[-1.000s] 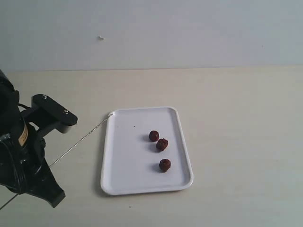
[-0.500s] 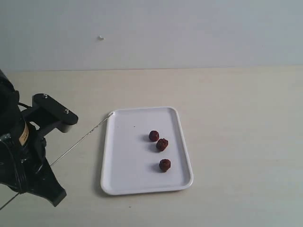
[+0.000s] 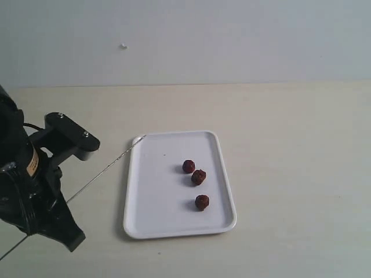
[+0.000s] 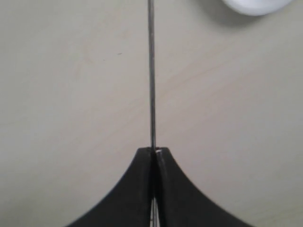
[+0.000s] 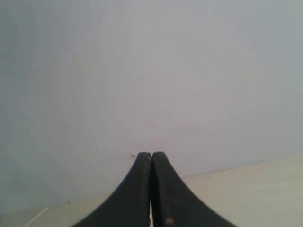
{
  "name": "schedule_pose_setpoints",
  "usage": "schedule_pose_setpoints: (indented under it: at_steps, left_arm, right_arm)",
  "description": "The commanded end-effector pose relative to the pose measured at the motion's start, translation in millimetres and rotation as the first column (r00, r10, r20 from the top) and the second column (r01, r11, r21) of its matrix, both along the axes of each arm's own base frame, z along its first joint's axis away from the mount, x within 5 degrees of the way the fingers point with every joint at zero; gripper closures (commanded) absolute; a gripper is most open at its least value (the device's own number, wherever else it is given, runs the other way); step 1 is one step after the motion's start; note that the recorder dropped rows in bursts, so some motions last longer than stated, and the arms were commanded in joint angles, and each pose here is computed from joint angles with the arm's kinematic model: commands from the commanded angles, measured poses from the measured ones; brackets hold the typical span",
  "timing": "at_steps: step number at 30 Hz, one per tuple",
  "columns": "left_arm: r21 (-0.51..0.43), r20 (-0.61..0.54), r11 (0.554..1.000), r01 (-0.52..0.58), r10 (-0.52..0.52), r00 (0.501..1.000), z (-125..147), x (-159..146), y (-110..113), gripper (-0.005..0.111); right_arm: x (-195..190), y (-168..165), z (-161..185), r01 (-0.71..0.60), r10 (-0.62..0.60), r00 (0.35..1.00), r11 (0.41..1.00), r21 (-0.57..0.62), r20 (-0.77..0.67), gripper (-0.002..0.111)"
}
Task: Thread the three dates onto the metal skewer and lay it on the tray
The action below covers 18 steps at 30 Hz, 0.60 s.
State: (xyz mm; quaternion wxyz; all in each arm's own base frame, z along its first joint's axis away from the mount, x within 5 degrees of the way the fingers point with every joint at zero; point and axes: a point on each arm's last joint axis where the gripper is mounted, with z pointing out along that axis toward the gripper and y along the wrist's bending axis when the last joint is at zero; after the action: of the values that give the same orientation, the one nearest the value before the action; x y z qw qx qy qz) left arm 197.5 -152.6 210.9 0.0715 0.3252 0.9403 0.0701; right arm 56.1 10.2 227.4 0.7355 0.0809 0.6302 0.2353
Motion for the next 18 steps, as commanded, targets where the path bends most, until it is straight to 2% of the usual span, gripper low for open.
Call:
schedule_pose_setpoints:
  at_steps: [1,6,10,15,18]
  left_arm:
    - [-0.026,-0.030,0.999,0.023,-0.024,0.999,0.4,-3.8,-1.1,0.107]
    - [-0.027,-0.040,0.999,0.026,-0.027,0.999,0.3,-4.7,-1.2,0.107]
    - [-0.018,-0.052,1.000,0.022,-0.023,0.998,0.2,-5.8,-0.4,0.107]
    - [-0.028,-0.060,1.000,0.014,-0.016,0.998,0.0,-6.6,-1.2,0.107]
    - [-0.030,-0.062,0.999,0.013,-0.015,0.998,0.0,-6.8,-1.3,0.107]
  right_arm:
    - [3.1,0.6,15.7,0.002,-0.004,0.997,1.000,-0.023,-0.080,0.108]
    - [17.0,3.1,51.7,0.005,-0.010,0.996,0.998,-0.058,-0.091,0.108]
    - [42.3,7.8,78.1,0.002,-0.018,0.989,0.994,-0.109,-0.146,0.108]
    - [84.4,15.6,97.0,-0.026,-0.031,0.951,0.983,-0.182,-0.307,0.108]
    - [113.8,21.1,97.6,-0.076,-0.050,0.898,0.961,-0.267,-0.437,0.108]
